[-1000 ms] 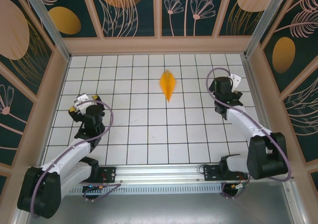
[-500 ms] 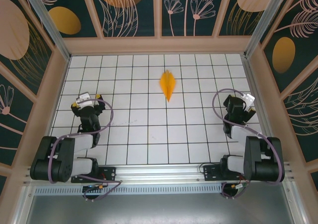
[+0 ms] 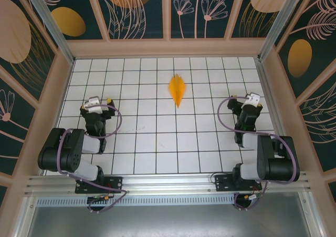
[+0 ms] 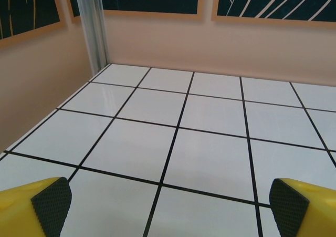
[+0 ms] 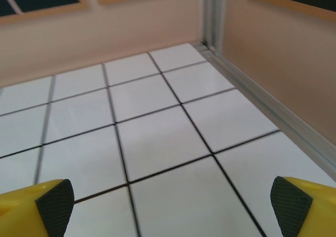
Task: Fold a paper plane with a square sheet of paper (pick it up from the middle)
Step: Reset both arms
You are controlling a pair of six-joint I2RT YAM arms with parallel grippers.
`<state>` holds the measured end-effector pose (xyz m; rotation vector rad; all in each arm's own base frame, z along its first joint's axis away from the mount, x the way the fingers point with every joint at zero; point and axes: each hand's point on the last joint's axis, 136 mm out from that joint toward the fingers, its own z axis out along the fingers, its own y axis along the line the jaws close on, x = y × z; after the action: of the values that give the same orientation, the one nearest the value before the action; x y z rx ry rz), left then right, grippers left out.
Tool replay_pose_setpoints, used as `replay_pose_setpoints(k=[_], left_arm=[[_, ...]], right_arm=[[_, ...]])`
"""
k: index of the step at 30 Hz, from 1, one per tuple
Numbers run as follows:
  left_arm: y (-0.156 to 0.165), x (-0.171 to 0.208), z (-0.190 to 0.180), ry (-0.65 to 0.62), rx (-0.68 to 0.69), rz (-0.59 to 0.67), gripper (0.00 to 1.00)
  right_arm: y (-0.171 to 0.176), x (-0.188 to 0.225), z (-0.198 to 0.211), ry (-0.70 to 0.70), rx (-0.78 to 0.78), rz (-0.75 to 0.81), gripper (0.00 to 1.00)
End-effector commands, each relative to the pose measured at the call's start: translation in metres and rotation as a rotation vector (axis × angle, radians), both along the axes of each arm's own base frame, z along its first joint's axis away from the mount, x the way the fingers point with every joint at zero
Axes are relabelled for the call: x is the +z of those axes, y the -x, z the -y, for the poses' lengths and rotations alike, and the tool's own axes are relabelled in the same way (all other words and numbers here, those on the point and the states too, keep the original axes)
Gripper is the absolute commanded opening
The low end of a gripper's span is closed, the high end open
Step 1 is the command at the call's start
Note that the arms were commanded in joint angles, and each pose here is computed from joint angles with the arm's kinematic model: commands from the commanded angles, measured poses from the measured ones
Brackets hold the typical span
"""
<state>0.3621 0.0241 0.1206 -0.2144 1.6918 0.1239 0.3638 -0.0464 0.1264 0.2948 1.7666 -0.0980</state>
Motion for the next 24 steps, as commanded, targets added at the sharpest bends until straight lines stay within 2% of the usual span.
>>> replay_pose_setpoints(k=[1, 11, 24], left_arm=[[-0.008, 0.018, 0.000, -0.001, -0.009, 0.063, 0.98], [-0.007, 0.019, -0.005, 0.006, 0.016, 0.070, 0.99], [-0.013, 0.016, -0.003, 0.008, 0.003, 0.052, 0.99]], right_arm=[[0.000, 0.017, -0.024, 0.009, 0.143, 0.093, 0.99], [-0.014, -0.004, -0.033, -0.002, 0.185, 0.072, 0.99], [-0.014, -0.006, -0.032, -0.003, 0.183, 0.070, 0.99]])
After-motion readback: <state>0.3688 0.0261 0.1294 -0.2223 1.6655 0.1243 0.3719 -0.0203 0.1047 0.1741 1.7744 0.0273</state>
